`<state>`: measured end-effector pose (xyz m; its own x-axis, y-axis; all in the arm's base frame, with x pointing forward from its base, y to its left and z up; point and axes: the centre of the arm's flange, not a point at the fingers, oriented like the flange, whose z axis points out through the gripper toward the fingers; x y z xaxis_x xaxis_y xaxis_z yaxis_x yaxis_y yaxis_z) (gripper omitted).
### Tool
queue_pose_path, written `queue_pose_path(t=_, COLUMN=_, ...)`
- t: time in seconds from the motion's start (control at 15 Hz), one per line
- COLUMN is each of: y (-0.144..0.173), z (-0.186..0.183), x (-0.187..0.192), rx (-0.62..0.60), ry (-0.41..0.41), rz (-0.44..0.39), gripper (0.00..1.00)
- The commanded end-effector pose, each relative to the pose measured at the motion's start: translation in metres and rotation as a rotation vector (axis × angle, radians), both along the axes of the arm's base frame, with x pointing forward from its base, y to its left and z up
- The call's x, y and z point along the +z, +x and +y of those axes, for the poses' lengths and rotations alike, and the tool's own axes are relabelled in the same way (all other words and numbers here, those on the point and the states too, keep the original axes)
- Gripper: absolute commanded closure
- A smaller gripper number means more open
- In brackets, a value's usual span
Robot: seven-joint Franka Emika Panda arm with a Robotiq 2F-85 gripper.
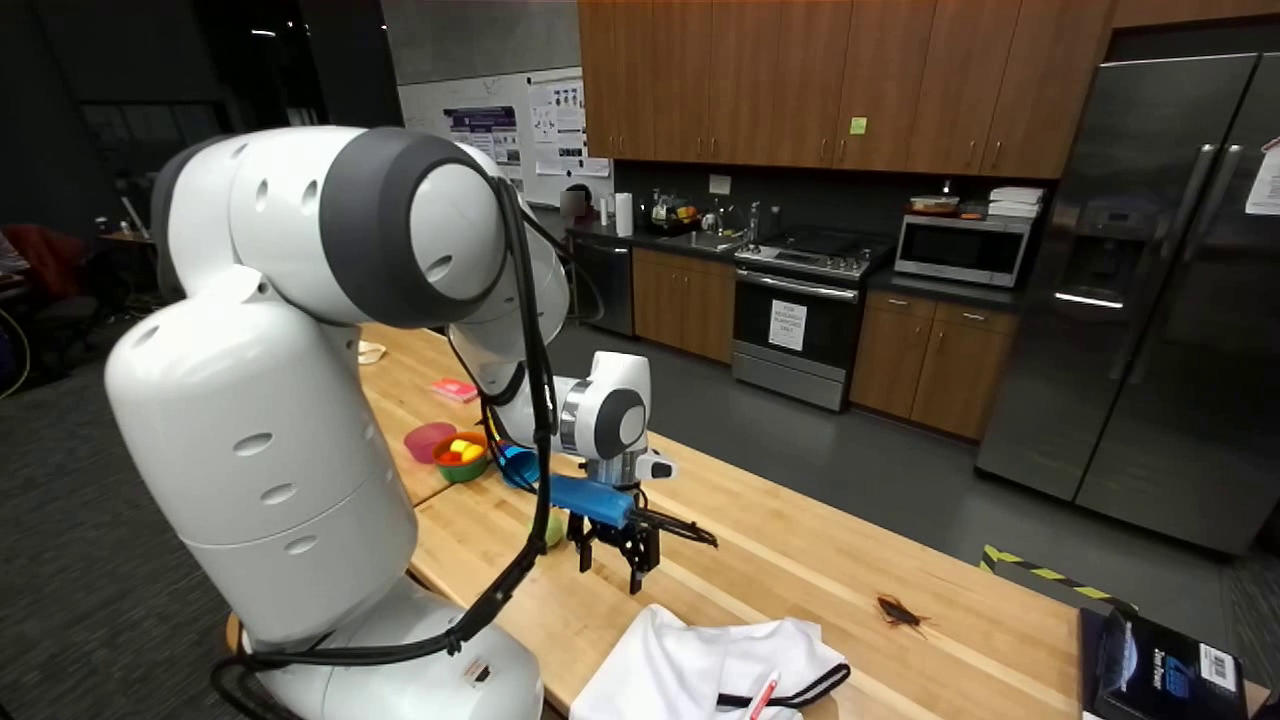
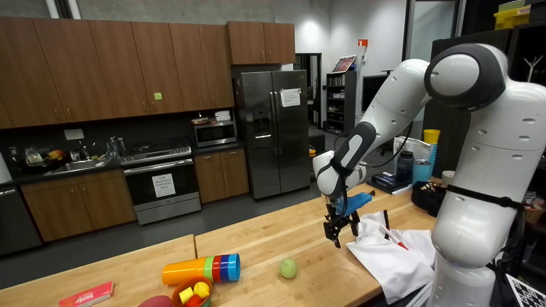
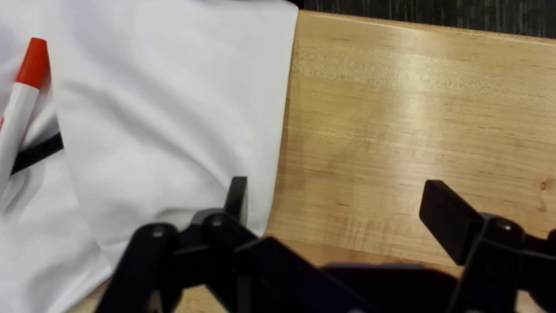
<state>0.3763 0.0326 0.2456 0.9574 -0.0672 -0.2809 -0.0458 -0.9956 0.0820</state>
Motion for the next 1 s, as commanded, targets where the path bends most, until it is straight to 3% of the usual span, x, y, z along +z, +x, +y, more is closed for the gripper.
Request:
queue_pose_path(t=0.0, y=0.000, z=0.000, x=0.000, rx=0.000, ry=0.000, rz=0.000, gripper=0.00)
queue_pose_path(t=0.4, y=0.005, z=0.015, x=-0.008, rx=0.007, ry=0.021, rz=0.003, gripper=0.00)
queue_pose_path(t=0.47, y=0.004, z=-0.023, x=-0.008, rx=0.003, ry=0.033, rz=0.011, gripper=0.00)
queue_pose_path(t=0.6, y=0.013, z=-0.008, x=-0.020, rx=0.016, ry=0.045, rz=0.018, gripper=0.00)
queue_pose_path(t=0.67, y=0.017, z=-0.024, x=-0.024, rx=0.018, ry=0.049, rz=0.015, gripper=0.00)
queue_pose_path(t=0.93, y=0.030, z=-0.031, x=-0.033, rx=0.006, ry=0.083, rz=-0.003, gripper=0.00)
